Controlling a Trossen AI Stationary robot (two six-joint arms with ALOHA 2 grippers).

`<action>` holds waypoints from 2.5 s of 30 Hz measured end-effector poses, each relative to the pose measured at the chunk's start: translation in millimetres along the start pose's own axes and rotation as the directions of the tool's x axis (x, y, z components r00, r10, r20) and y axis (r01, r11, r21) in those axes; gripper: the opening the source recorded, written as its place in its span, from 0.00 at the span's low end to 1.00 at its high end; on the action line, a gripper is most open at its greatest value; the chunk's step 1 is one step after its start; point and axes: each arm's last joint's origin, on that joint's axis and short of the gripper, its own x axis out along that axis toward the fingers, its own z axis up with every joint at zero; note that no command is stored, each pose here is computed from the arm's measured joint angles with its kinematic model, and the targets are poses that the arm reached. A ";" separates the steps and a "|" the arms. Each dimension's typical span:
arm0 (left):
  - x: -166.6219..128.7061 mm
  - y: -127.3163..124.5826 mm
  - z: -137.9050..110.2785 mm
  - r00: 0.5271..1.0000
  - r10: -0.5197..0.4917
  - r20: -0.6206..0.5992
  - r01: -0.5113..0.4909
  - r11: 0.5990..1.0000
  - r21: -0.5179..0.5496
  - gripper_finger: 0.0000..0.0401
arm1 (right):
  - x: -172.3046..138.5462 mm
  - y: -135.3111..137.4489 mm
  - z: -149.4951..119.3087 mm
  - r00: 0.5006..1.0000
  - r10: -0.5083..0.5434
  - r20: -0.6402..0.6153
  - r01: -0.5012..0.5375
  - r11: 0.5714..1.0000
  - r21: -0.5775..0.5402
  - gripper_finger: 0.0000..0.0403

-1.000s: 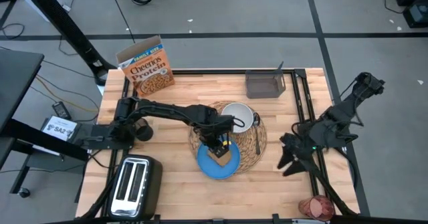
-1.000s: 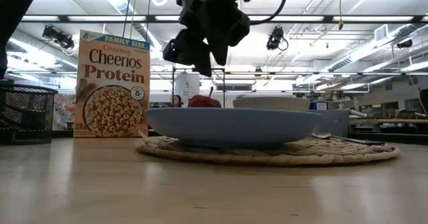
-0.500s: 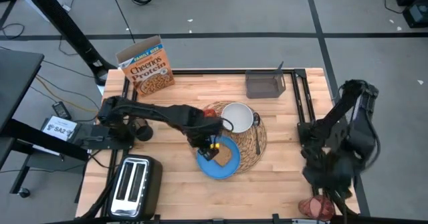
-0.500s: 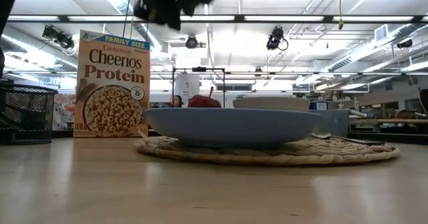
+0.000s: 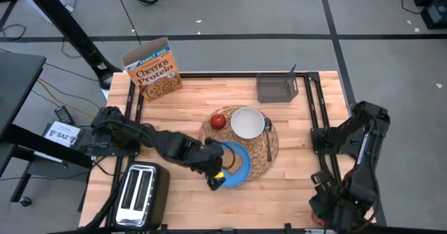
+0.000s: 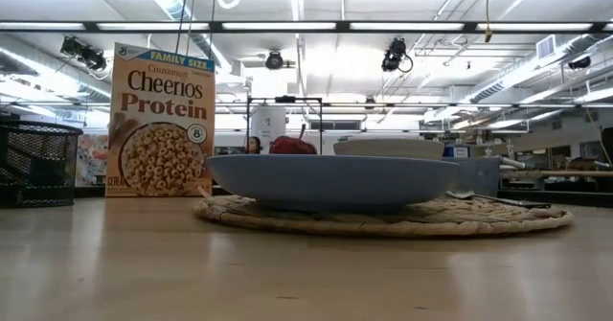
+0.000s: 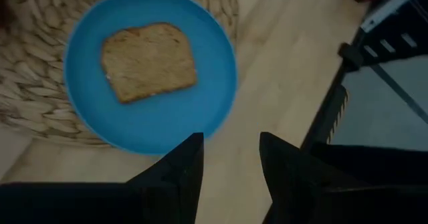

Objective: Arrange a breakfast setting
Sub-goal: Move the pink cup with milk to the top right of the table above the brown placemat

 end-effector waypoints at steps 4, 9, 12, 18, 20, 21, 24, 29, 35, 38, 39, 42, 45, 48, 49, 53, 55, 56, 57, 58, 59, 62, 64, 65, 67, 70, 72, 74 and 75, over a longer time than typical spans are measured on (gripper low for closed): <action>-2.3 -8.8 -11.6 1.000 -0.016 0.004 0.016 0.999 0.028 0.38 | 11.1 8.8 -0.1 0.999 -0.024 -0.028 0.021 0.997 -0.080 0.50; -4.4 -14.9 -21.8 1.000 -0.028 -0.009 0.029 0.999 0.029 0.38 | 19.9 11.6 1.9 0.998 -0.043 -0.037 0.038 0.989 -0.143 0.50; -5.3 -17.4 -26.2 0.999 -0.033 -0.014 0.034 0.999 0.032 0.38 | 32.3 12.5 1.7 0.999 -0.039 -0.032 0.033 0.986 -0.165 0.48; -7.0 -21.7 -33.9 0.999 -0.042 -0.024 0.043 0.998 0.039 0.38 | 48.5 10.9 -1.2 0.998 -0.031 -0.055 0.021 0.984 -0.178 0.39; -7.2 -22.1 -34.5 0.999 -0.043 -0.025 0.044 0.998 0.035 0.38 | 50.6 11.0 -1.2 0.998 -0.027 -0.053 0.016 0.979 -0.203 0.33; -7.2 -22.1 -34.6 0.999 -0.043 -0.025 0.044 0.999 0.031 0.38 | 51.0 11.4 -1.0 0.998 -0.023 -0.051 0.011 0.976 -0.219 0.30; -7.6 -21.9 -34.1 0.999 -0.044 -0.023 0.044 0.999 0.014 0.38 | 50.9 12.1 -0.4 0.999 -0.015 -0.043 0.004 0.970 -0.243 0.17; -14.2 -18.2 -30.5 0.999 -0.046 -0.019 0.046 0.999 0.008 0.38 | 50.7 11.8 -0.5 0.999 -0.018 -0.042 0.007 0.969 -0.248 0.04; -35.8 -8.4 -18.5 0.997 -0.075 0.013 0.075 0.997 0.001 0.38 | 37.6 5.1 2.0 0.999 0.003 -0.048 -0.013 0.977 -0.212 0.03; -49.0 -2.7 -12.5 0.995 -0.095 0.039 0.094 0.995 0.010 0.38 | 6.6 -7.1 6.6 0.999 0.038 -0.013 -0.040 0.987 -0.155 0.03; -53.4 -0.6 -10.0 0.994 -0.101 0.050 0.100 0.995 0.019 0.38 | -4.2 -13.6 8.2 0.999 0.046 -0.001 -0.046 0.990 -0.133 0.03; -63.1 5.1 -3.4 0.990 -0.112 0.080 0.110 0.993 0.040 0.38 | -36.3 -37.8 13.4 0.995 0.072 0.069 -0.069 0.996 -0.047 0.03; -65.3 11.0 4.5 0.989 -0.103 0.101 0.097 0.993 0.062 0.38 | -63.6 -71.7 16.0 0.986 0.053 0.156 -0.067 0.994 0.086 0.03; -63.6 17.4 13.6 0.989 -0.085 0.117 0.076 0.994 0.078 0.38 | -81.5 -110.9 14.5 0.978 -0.021 0.207 -0.028 0.973 0.231 0.03; -63.1 20.0 17.1 0.989 -0.079 0.123 0.069 0.994 0.082 0.38 | -88.0 -124.3 13.9 0.972 -0.041 0.232 -0.025 0.962 0.274 0.03; -60.9 34.2 35.5 0.987 -0.042 0.155 0.031 0.997 0.075 0.38 | -106.4 -176.6 7.4 0.957 -0.137 0.257 0.018 0.909 0.416 0.03; -60.0 42.9 45.6 0.985 -0.021 0.172 0.008 0.997 0.072 0.38 | -114.0 -202.4 6.1 0.945 -0.178 0.275 0.032 0.885 0.465 0.03; -60.9 47.7 50.6 0.983 -0.012 0.181 -0.002 0.997 0.073 0.38 | -117.8 -215.5 5.7 0.936 -0.204 0.286 0.042 0.874 0.485 0.03; -61.4 52.7 55.7 0.982 -0.001 0.191 -0.013 0.997 0.071 0.38 | -120.3 -229.5 5.5 0.929 -0.234 0.286 0.062 0.861 0.505 0.03; -62.2 57.8 61.2 0.979 0.008 0.202 -0.022 0.997 0.068 0.38 | -121.7 -243.1 5.9 0.924 -0.265 0.277 0.087 0.848 0.523 0.03; -62.8 63.1 66.5 0.977 0.017 0.213 -0.032 0.997 0.065 0.38 | -122.2 -258.0 5.7 0.919 -0.293 0.263 0.112 0.835 0.539 0.03; -63.1 81.0 82.0 0.972 0.060 0.229 -0.066 0.998 0.019 0.38 | -124.8 -302.6 10.6 0.892 -0.366 0.267 0.164 0.810 0.563 0.03; -67.3 93.3 90.4 0.970 0.074 0.233 -0.073 0.997 -0.012 0.38 | -126.9 -332.4 11.7 0.871 -0.410 0.272 0.196 0.796 0.572 0.03; -70.2 99.4 93.6 0.969 0.082 0.234 -0.079 0.997 -0.022 0.38 | -126.6 -347.8 11.4 0.864 -0.427 0.266 0.212 0.789 0.577 0.03; -77.3 111.8 95.9 0.970 0.112 0.216 -0.104 0.993 -0.046 0.38 | -124.5 -377.8 13.2 0.849 -0.459 0.260 0.244 0.779 0.577 0.03; -87.2 126.8 99.5 0.970 0.134 0.205 -0.118 0.989 -0.091 0.38 | -118.9 -421.6 15.1 0.831 -0.500 0.244 0.272 0.747 0.606 0.03; -93.6 133.7 101.5 0.967 0.140 0.212 -0.118 0.987 -0.113 0.38 | -108.9 -445.0 14.9 0.845 -0.492 0.208 0.277 0.737 0.617 0.03; -98.5 139.1 103.5 0.964 0.146 0.224 -0.119 0.984 -0.131 0.38 | -96.3 -465.5 15.6 0.868 -0.467 0.170 0.276 0.737 0.616 0.03; -101.3 141.4 104.0 0.962 0.147 0.230 -0.117 0.983 -0.139 0.38 | -91.2 -473.1 15.2 0.877 -0.455 0.154 0.276 0.739 0.615 0.03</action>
